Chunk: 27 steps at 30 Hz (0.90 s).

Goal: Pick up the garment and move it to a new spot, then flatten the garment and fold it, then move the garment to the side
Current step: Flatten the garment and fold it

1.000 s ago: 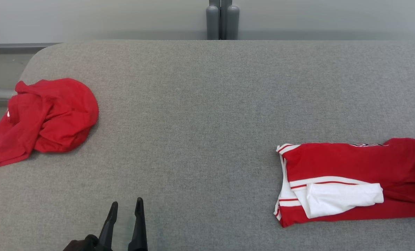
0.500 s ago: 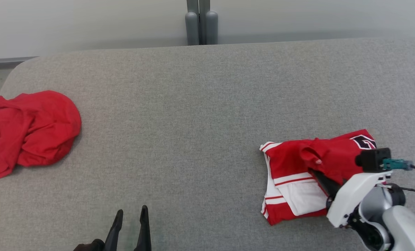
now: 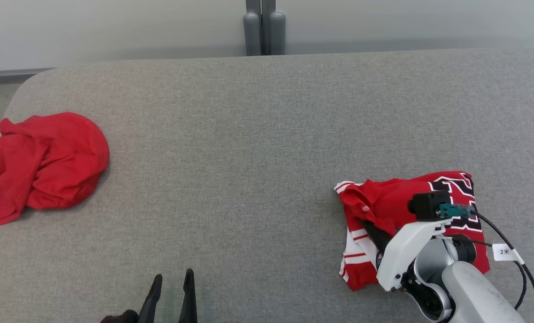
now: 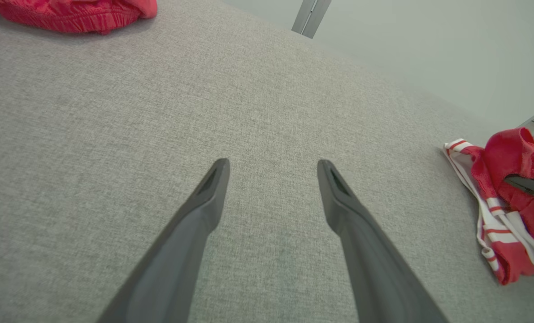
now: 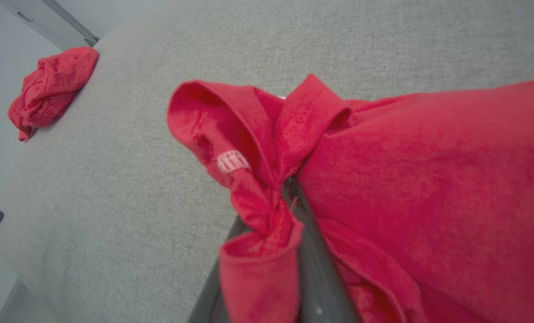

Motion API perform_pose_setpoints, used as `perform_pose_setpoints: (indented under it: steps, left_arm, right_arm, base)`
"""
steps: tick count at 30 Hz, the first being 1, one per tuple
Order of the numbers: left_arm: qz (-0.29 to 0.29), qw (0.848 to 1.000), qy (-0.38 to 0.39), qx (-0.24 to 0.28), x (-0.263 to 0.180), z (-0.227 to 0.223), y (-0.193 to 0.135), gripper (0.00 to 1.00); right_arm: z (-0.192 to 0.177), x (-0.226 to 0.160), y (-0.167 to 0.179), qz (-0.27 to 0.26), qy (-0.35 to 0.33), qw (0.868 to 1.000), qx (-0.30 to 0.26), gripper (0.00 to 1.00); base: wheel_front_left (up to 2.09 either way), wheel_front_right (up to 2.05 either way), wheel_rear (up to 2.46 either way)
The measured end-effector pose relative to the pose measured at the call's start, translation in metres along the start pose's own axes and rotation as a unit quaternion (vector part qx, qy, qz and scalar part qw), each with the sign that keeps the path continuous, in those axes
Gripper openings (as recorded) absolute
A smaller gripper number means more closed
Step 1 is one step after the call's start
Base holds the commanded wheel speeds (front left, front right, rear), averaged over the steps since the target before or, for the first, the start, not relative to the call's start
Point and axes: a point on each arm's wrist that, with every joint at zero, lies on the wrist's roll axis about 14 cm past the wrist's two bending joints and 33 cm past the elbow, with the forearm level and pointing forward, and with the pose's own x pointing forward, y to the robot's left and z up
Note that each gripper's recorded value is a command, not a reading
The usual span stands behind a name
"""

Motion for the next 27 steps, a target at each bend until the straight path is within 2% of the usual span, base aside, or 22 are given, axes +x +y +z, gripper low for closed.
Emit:
perform_pose_setpoints:
  steps: [1, 2, 7, 12, 17, 20, 23, 27]
  left_arm:
    - [0.001, 1.000, 0.000, 0.000, 0.000, 0.000, 0.001, 1.00]
    - [0.002, 1.000, 0.001, 0.000, -0.001, -0.001, 0.001, 1.00]
    - [0.005, 1.000, 0.001, 0.000, -0.003, -0.001, 0.005, 1.00]
    - [0.010, 1.000, -0.012, 0.000, -0.006, 0.005, 0.010, 1.00]
    - [0.018, 0.999, -0.031, -0.003, -0.013, 0.015, 0.017, 1.00]
    - [0.029, 0.999, -0.041, -0.003, -0.021, 0.019, 0.026, 1.00]
    - [0.039, 0.998, -0.053, -0.004, -0.028, 0.024, 0.034, 1.00]
    - [0.038, 0.997, -0.065, -0.002, -0.033, 0.030, 0.036, 1.00]
  right_arm:
    - [-0.001, 0.001, 0.002, 0.001, 0.001, 1.000, -0.003, 0.81]
    - [-0.001, 0.002, 0.003, 0.003, 0.003, 1.000, -0.007, 1.00]
    - [0.010, 0.000, 0.008, 0.006, -0.020, 0.999, -0.043, 1.00]
    - [0.020, -0.012, 0.029, 0.037, -0.046, 0.996, -0.068, 1.00]
    - [0.022, -0.043, 0.035, 0.049, -0.077, 0.991, -0.094, 1.00]
    - [0.027, -0.063, 0.038, 0.050, -0.121, 0.988, -0.082, 1.00]
    - [0.034, -0.084, 0.017, 0.017, -0.164, 0.981, -0.104, 1.00]
    - [0.033, -0.111, -0.028, -0.057, -0.208, 0.965, -0.150, 1.00]
  base:
    - [0.00, 0.00, 0.00]
    - [0.00, 0.00, 0.00]
    - [0.00, 0.00, 0.00]
    - [0.00, 0.00, 0.00]
    - [0.00, 0.00, 0.00]
    - [0.00, 0.00, 0.00]
    - [0.00, 0.00, 0.00]
    - [0.00, 0.00, 0.00]
